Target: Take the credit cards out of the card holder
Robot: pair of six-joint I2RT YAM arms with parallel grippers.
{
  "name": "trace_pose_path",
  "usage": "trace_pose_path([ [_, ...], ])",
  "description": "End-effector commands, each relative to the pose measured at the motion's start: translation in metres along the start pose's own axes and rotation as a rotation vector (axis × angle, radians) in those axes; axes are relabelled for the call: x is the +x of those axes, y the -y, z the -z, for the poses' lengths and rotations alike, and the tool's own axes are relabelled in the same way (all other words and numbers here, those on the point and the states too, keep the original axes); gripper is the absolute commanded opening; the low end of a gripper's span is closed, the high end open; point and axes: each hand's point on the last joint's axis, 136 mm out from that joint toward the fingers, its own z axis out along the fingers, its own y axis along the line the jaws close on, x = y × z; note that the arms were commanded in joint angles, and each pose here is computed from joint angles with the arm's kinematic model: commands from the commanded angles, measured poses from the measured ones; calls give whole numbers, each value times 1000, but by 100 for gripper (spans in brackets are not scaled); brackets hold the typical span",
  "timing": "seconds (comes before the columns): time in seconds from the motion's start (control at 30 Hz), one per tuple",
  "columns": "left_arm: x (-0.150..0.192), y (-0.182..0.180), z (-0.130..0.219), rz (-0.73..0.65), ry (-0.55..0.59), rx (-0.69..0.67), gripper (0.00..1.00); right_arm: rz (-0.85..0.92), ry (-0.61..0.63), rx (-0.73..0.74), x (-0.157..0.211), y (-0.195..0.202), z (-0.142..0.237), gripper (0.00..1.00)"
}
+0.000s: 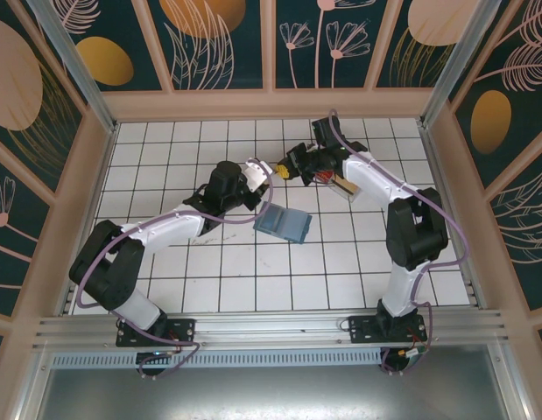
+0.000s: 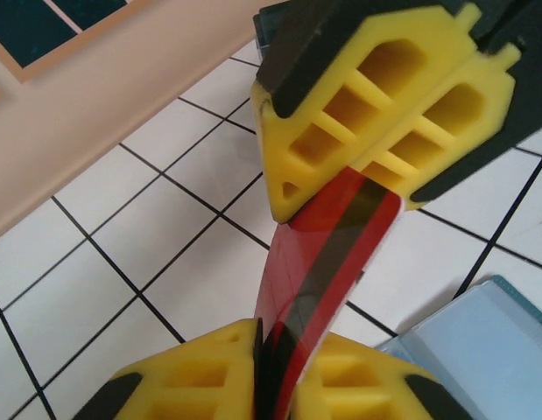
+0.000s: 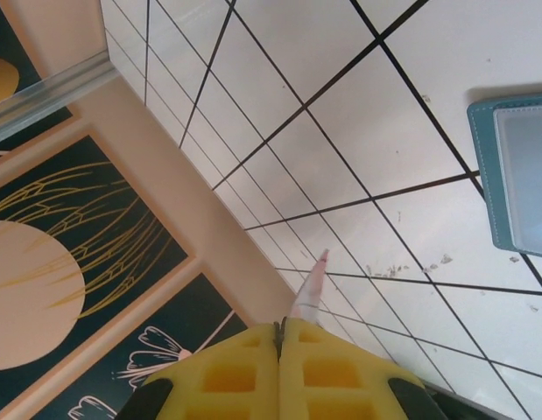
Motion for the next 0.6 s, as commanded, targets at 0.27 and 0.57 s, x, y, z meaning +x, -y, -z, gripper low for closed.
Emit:
trace_pose_path([
  [0.27, 9, -4, 22, 193, -11, -44, 92, 447, 367, 91, -46, -13, 53, 0],
  [0.57, 21, -5, 30, 437, -34, -67, 99, 1178, 549, 168, -60, -8, 82, 0],
])
